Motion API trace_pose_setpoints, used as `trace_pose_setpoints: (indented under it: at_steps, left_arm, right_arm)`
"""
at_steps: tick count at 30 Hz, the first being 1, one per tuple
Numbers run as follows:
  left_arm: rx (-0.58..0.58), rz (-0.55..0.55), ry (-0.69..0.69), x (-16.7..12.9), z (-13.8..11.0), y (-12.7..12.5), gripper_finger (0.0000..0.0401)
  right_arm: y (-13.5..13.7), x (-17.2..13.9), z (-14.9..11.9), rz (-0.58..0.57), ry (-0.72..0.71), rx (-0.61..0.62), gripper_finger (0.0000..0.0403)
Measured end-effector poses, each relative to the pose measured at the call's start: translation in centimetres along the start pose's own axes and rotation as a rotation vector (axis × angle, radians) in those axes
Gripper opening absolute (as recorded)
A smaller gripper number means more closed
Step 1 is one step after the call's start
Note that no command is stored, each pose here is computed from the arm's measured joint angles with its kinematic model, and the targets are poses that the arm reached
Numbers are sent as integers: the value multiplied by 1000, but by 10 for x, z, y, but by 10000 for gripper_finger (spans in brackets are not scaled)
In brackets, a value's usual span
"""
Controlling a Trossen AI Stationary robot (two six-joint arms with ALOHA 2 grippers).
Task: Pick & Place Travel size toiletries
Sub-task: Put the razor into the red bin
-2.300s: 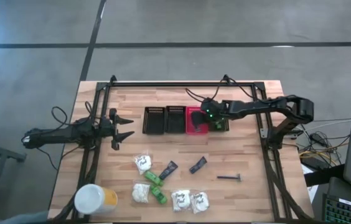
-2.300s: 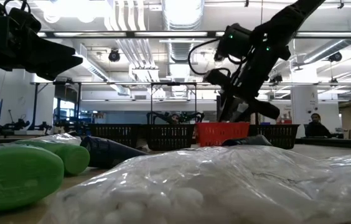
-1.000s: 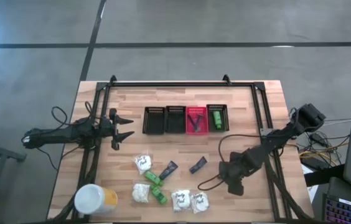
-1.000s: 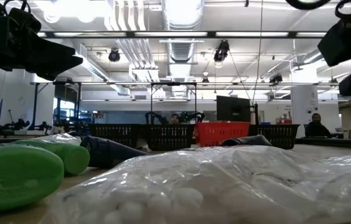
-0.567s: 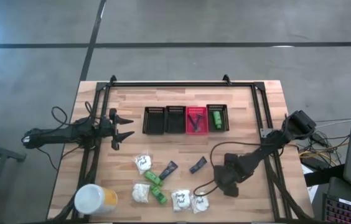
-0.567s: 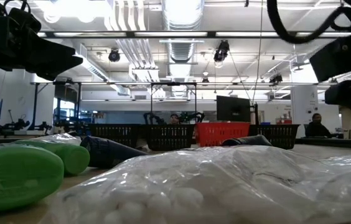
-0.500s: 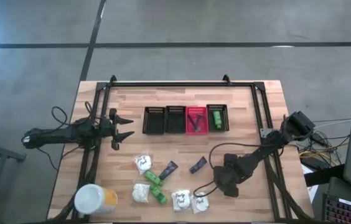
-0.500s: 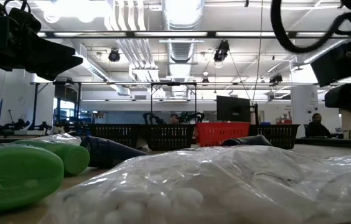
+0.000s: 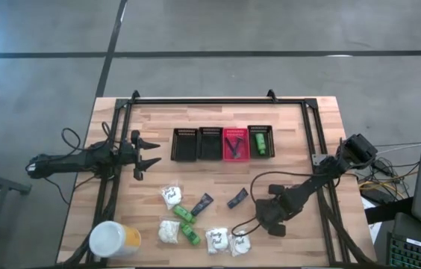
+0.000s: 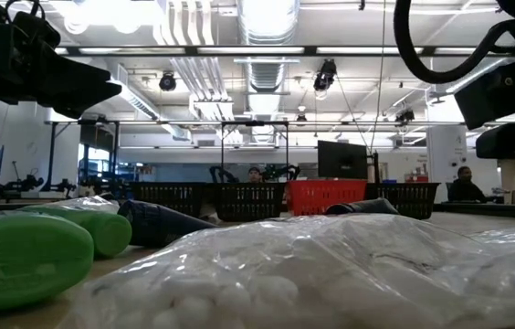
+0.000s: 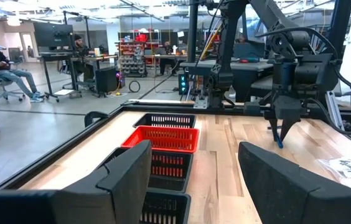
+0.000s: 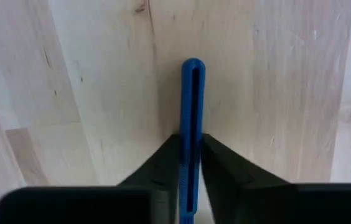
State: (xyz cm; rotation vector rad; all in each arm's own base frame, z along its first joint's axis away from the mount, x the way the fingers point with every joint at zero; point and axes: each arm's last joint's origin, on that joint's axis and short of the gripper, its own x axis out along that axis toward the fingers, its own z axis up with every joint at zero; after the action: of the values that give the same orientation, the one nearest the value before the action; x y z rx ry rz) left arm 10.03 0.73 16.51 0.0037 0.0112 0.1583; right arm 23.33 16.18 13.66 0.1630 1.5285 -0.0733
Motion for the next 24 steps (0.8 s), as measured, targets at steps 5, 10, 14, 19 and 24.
trace_pose_setpoints:
  at_steps: [5,10,14,19,24]
  left_arm:
    - [0,0,0,0,0,0,248]
    - [0,0,0,0,0,0,248]
    - [0,0,0,0,0,0,248]
    - [0,0,0,0,0,0,248]
    - [0,0,0,0,0,0,248]
  right_arm:
    - [0,-1,0,9,5,43,24]
    - [-9,-13,4,36,-32,243,27]
    - [-29,-45,15,81,-182,487,23]
    - [-86,-81,33,218,-340,900,24]
    - [-149,-104,53,374,-603,1109,24]
